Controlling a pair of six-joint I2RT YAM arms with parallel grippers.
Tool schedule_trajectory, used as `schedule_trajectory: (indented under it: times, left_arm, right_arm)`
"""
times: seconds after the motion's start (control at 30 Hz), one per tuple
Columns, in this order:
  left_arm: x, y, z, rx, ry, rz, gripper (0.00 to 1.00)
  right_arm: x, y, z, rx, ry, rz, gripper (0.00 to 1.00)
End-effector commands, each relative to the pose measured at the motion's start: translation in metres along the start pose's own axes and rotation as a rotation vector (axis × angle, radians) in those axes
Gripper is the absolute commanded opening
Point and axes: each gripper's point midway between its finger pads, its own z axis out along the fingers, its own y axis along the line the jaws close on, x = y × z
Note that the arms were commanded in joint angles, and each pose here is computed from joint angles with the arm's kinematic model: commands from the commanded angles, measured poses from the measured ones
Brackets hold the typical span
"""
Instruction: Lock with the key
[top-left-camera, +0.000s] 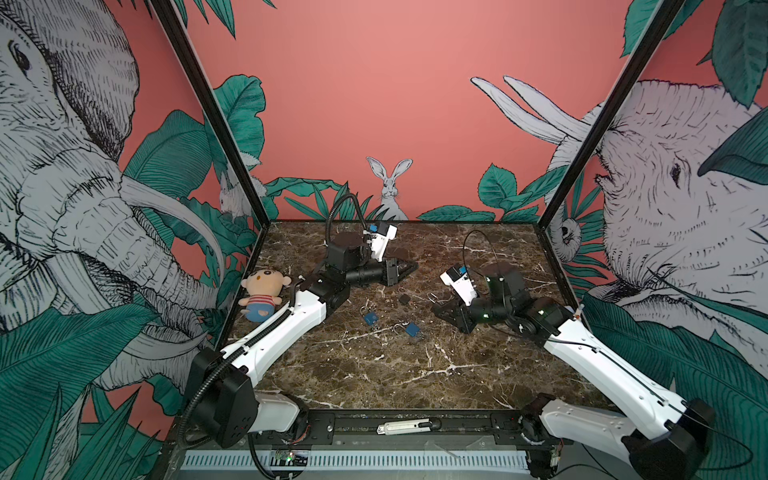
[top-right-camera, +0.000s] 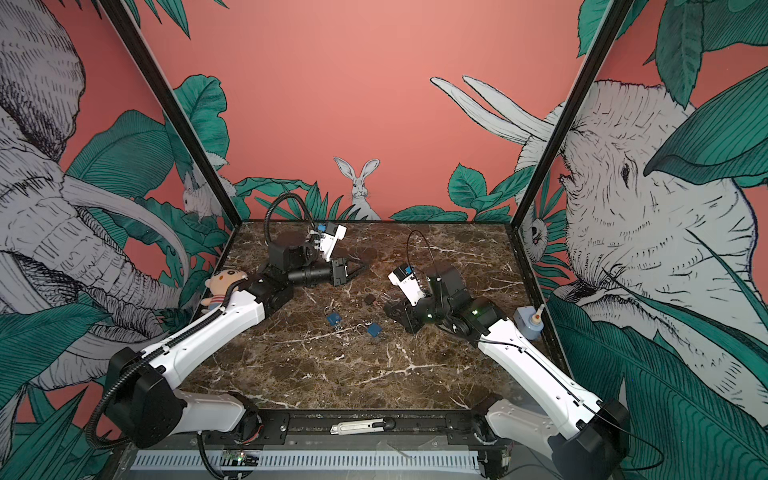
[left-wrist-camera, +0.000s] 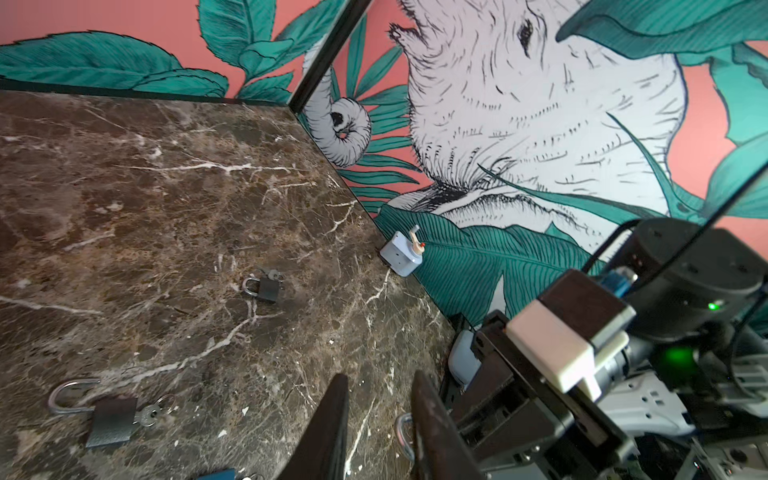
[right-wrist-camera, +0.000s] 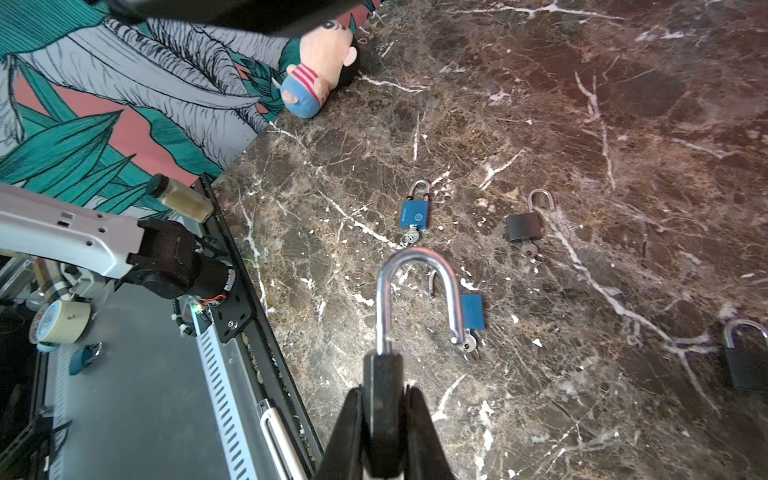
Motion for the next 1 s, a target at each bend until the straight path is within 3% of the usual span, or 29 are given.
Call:
schedule_trajectory:
  times: [0.0,0.5,0.97]
  left_arm:
    - [0.013,-0.019,0.004,0.125,0.05,0.021,0.27]
    - [0.049,-0.024,0.025,0.173,0.182,0.011,0.25]
    - [0.05,-0.022,0.01,0.126,0.157,0.038,0.25]
  right_arm:
    - [-0.013,0.012,-0.006,-0.054,-0.025,-0.008,0.0]
    - [-0.033,0.019,-0.006,-0.089,-0.054,-0.027,0.0]
    - [-0.04,0.019,-0.007,-0.083,-0.05,-0.047,0.0]
